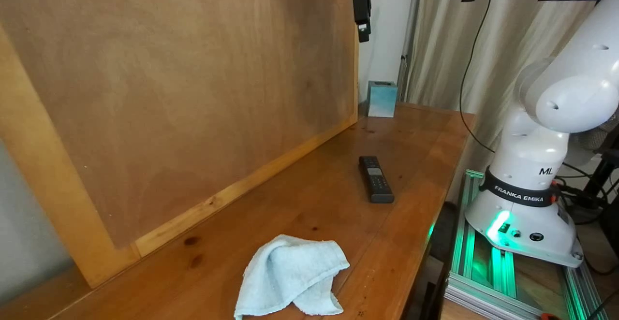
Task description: Spread the towel out
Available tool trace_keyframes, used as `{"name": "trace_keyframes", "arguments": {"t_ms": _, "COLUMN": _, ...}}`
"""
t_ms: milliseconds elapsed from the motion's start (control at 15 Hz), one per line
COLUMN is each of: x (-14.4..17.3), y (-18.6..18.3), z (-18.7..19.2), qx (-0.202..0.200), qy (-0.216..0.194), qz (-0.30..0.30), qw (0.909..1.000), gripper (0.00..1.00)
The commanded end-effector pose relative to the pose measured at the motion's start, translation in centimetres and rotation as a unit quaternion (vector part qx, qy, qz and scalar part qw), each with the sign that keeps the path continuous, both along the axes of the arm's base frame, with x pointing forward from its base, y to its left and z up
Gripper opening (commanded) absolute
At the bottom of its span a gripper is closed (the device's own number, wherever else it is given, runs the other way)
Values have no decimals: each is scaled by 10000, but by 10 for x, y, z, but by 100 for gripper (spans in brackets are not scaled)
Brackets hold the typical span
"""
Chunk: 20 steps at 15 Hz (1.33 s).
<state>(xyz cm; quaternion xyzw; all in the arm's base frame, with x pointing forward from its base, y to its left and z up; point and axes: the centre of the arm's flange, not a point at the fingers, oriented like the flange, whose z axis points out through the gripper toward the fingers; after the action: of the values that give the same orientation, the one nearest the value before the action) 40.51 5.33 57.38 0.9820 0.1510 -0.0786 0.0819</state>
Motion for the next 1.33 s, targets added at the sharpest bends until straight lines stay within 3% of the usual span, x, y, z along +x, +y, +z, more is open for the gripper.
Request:
{"name": "trace_keyframes", "arguments": {"t_ms": 0, "x": -4, "y": 58, "z": -45, "qx": 21, "qy": 251, "qz": 888, "qw": 9957, "gripper": 100}}
{"name": "trace_keyframes", "arguments": {"t_ms": 267, "x": -15, "y": 127, "z": -92, "qx": -64, "qy": 397, "qz": 2021, "qw": 9785, "gripper": 100}}
{"name": "trace_keyframes", "arguments": {"t_ms": 533, "x": -18, "y": 176, "z": -114, "qx": -486, "qy": 333, "qz": 3062, "qw": 9501, "gripper": 100}}
{"name": "trace_keyframes", "arguments": {"t_ms": 600, "x": -26, "y": 165, "z": -107, "qx": -342, "qy": 368, "qz": 2625, "qw": 9636, "gripper": 100}}
{"name": "trace_keyframes", "arguments": {"t_ms": 733, "x": -28, "y": 178, "z": -115, "qx": -413, "qy": 378, "qz": 2878, "qw": 9561, "gripper": 100}}
{"name": "trace_keyframes", "arguments": {"t_ms": 1000, "x": -26, "y": 178, "z": -115, "qx": -416, "qy": 394, "qz": 2956, "qw": 9536, "gripper": 100}}
{"name": "trace_keyframes", "arguments": {"t_ms": 1133, "x": -14, "y": 189, "z": -129, "qx": -267, "qy": 709, "qz": 3679, "qw": 9268, "gripper": 100}}
{"name": "trace_keyframes", "arguments": {"t_ms": 1267, "x": -10, "y": 202, "z": -142, "qx": -192, "qy": 784, "qz": 4164, "qw": 9056, "gripper": 100}}
